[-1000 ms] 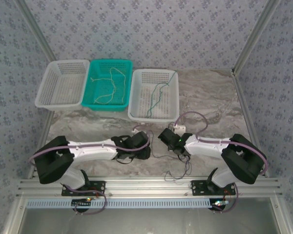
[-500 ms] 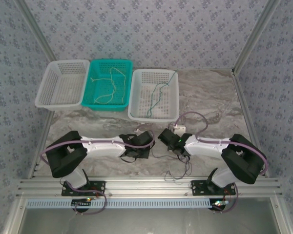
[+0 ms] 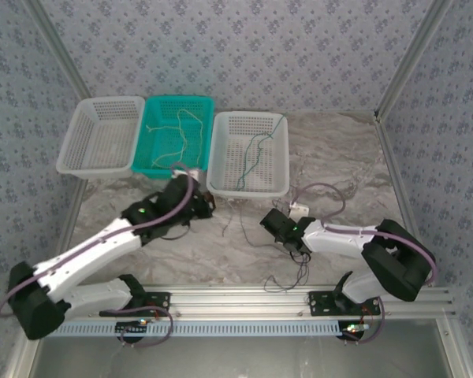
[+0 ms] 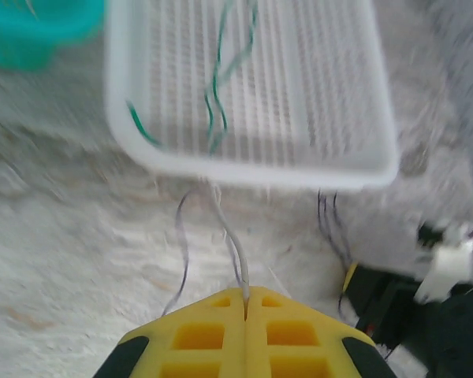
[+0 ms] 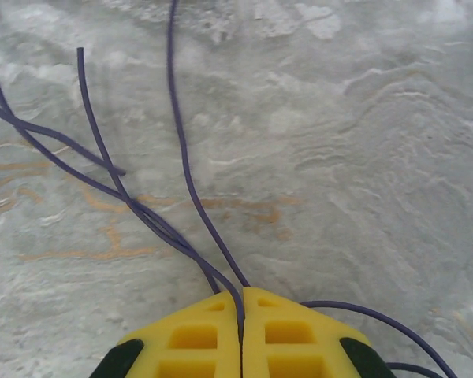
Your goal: Untangle the cables
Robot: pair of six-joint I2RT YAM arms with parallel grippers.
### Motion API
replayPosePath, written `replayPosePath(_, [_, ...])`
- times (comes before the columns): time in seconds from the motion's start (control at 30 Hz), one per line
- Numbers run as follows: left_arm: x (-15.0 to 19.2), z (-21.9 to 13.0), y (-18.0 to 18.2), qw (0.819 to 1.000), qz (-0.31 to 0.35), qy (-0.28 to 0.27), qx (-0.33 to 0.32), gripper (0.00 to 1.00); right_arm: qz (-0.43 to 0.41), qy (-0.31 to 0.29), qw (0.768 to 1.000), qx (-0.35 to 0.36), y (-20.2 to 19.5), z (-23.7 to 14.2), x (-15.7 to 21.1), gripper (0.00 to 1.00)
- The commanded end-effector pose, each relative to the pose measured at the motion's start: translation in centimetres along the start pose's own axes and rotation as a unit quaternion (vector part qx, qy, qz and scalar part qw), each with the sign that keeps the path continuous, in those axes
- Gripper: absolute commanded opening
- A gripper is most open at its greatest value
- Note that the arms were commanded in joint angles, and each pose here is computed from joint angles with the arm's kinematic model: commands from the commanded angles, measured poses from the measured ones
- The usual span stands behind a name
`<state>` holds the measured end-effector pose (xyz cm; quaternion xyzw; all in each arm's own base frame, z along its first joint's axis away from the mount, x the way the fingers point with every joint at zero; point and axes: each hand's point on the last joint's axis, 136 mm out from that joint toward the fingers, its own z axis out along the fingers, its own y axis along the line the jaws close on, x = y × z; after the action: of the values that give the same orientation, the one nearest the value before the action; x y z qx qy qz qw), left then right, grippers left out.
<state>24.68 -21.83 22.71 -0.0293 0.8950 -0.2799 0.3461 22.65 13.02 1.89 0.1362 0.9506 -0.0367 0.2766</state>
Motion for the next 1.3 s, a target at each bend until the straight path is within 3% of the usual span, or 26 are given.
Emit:
replayPosePath(0.0, [-3.5, -4.0, 1.3, 0.999, 0.027, -0.027, -0.023, 0.00, 0.025, 0.011, 0.998, 0.055, -3.6, 0.5, 0.7, 0.00])
replayPosePath(0.27, [-14.3, -11.4, 1.8, 0.986, 0.017, -0.164, -0.020, 0.00, 0.155, 0.020, 0.987, 0.045, -6.7, 1.1, -0.9, 0.00])
replayPosePath(0.4, [-18.9, -14.7, 2.2, 0.975, -0.008, -0.222, -0.010, 0.00, 0.269, 0.002, 0.963, 0.020, -8.8, 0.9, -3.1, 0.00])
replayPosePath(0.63, [-23.4, -17.9, 2.2, 0.961, -0.004, -0.276, -0.021, 0.00, 0.386, -0.063, 0.920, -0.019, -13.0, -0.4, -8.6, 0.00])
replayPosePath(0.83, [-26.3, -18.1, 2.3, 0.959, -0.002, -0.282, -0.017, 0.00, 0.355, -0.095, 0.924, -0.103, -12.4, -2.4, -15.7, 0.00])
replayPosePath(0.93, [-28.7, -18.5, 0.6, 0.957, -0.005, -0.289, 0.037, 0.00, 0.324, -0.102, 0.930, -0.140, -10.9, -3.4, -17.9, 0.00])
replayPosePath(1.03, [-31.3, -19.9, -1.3, 0.945, 0.003, -0.320, 0.070, 0.00, 0.322, -0.099, 0.928, -0.160, -10.1, -3.5, -18.7, 0.00])
replayPosePath(1.27, [-36.6, -24.3, -3.4, 0.913, 0.046, -0.403, 0.050, 0.00, 0.316, -0.082, 0.932, -0.159, -9.9, -2.8, -18.0, 0.00])
